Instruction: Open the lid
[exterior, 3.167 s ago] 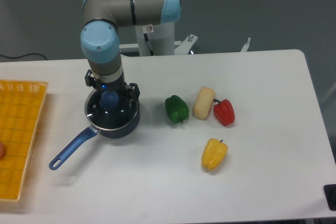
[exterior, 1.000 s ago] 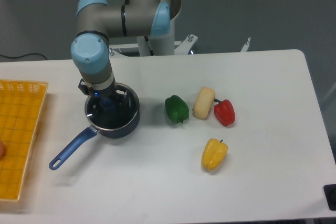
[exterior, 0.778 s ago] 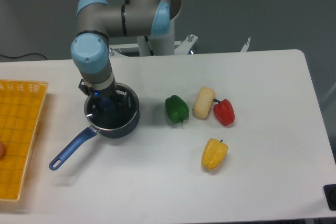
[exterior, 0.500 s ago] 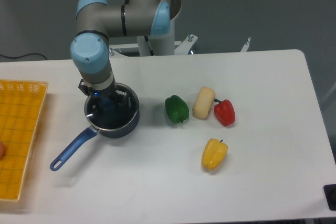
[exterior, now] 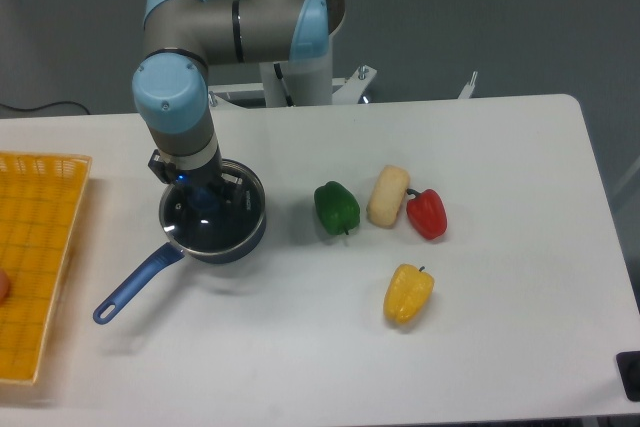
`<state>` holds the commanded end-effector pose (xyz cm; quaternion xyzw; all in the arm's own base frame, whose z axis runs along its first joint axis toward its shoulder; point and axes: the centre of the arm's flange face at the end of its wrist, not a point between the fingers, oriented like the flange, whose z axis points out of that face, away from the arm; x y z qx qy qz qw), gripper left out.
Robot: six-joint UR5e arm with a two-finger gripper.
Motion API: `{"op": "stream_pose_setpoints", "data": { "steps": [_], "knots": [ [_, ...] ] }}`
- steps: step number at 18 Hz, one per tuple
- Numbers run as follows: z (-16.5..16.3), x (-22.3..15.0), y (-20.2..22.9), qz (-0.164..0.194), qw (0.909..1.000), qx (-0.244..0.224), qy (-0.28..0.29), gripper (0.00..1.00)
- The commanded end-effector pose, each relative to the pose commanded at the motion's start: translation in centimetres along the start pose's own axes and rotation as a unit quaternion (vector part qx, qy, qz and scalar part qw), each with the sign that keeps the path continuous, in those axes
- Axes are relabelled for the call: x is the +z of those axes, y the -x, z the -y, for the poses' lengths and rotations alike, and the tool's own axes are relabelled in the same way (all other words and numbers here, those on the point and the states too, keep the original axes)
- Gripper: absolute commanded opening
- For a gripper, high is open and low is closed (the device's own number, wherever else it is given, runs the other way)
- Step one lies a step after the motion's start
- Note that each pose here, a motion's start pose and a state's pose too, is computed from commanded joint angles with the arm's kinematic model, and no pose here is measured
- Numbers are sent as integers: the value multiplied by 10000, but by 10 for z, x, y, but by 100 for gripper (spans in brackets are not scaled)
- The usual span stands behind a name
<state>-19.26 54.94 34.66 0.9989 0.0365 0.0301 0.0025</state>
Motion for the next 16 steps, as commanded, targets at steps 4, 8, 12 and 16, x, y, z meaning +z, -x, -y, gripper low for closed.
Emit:
{"op": "stream_pose_setpoints", "data": {
  "steps": [4,8,12,16],
  "knots": [
    [3,-16,13,87,9998,160,-123,52],
    [1,-19,20,103,9993,323,-144,52],
    [3,-20,21,118,9993,324,-152,52],
    [0,-17,24,121,9994,307,-116,52]
  ]
}}
